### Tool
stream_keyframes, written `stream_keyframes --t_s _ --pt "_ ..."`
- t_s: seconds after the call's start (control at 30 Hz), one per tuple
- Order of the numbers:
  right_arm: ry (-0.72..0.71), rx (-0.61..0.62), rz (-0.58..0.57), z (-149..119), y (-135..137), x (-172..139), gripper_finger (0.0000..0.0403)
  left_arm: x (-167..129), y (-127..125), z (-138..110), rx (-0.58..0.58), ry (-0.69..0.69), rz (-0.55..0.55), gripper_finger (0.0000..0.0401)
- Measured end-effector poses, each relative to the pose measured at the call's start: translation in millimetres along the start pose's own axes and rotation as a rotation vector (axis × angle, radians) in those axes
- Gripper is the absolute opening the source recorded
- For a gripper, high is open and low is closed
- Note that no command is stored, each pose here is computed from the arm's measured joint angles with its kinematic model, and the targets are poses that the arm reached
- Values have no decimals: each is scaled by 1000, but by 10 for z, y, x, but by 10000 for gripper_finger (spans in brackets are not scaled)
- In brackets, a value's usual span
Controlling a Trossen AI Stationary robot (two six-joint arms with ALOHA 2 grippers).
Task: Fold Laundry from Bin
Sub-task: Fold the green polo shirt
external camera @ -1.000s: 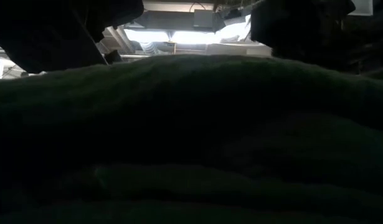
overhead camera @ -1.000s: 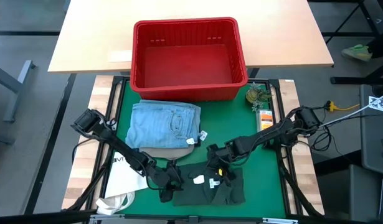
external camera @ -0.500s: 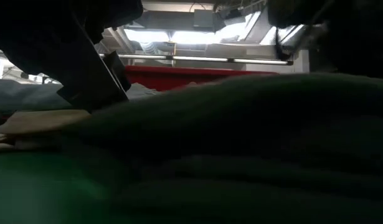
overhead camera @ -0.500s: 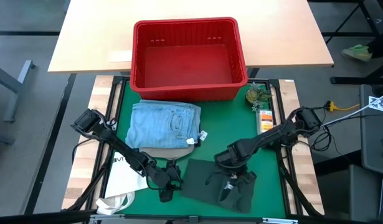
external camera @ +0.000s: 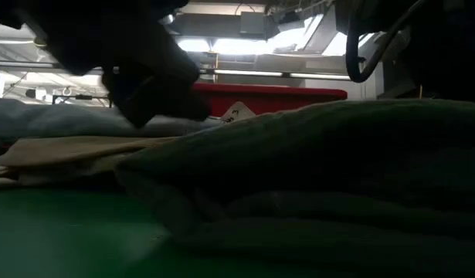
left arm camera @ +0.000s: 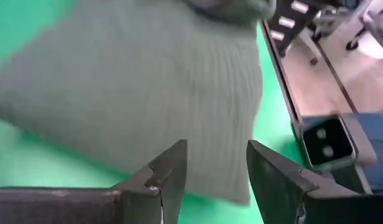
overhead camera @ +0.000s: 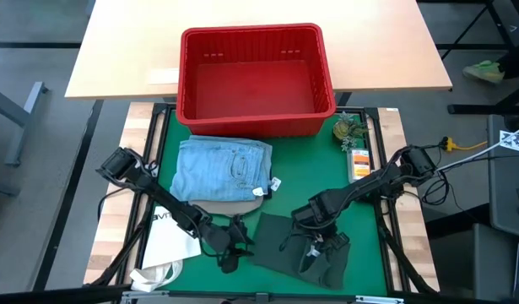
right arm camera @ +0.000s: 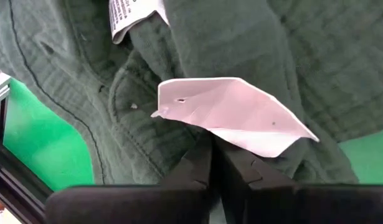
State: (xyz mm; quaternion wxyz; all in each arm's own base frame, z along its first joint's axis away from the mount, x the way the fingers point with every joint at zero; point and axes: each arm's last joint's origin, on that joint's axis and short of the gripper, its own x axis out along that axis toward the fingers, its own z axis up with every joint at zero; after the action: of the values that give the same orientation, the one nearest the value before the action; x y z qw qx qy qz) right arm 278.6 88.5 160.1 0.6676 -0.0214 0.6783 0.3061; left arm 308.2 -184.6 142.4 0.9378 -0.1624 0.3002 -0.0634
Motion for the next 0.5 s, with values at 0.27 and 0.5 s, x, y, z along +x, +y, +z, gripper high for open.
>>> stream_keyframes --t_s 0.27,0.5 --pt "-3 1 -3 3 -2 1 22 149 166 148 65 -181 71 159" --pt "-87 -35 -22 89 -19 -3 26 507 315 154 50 -250 18 159"
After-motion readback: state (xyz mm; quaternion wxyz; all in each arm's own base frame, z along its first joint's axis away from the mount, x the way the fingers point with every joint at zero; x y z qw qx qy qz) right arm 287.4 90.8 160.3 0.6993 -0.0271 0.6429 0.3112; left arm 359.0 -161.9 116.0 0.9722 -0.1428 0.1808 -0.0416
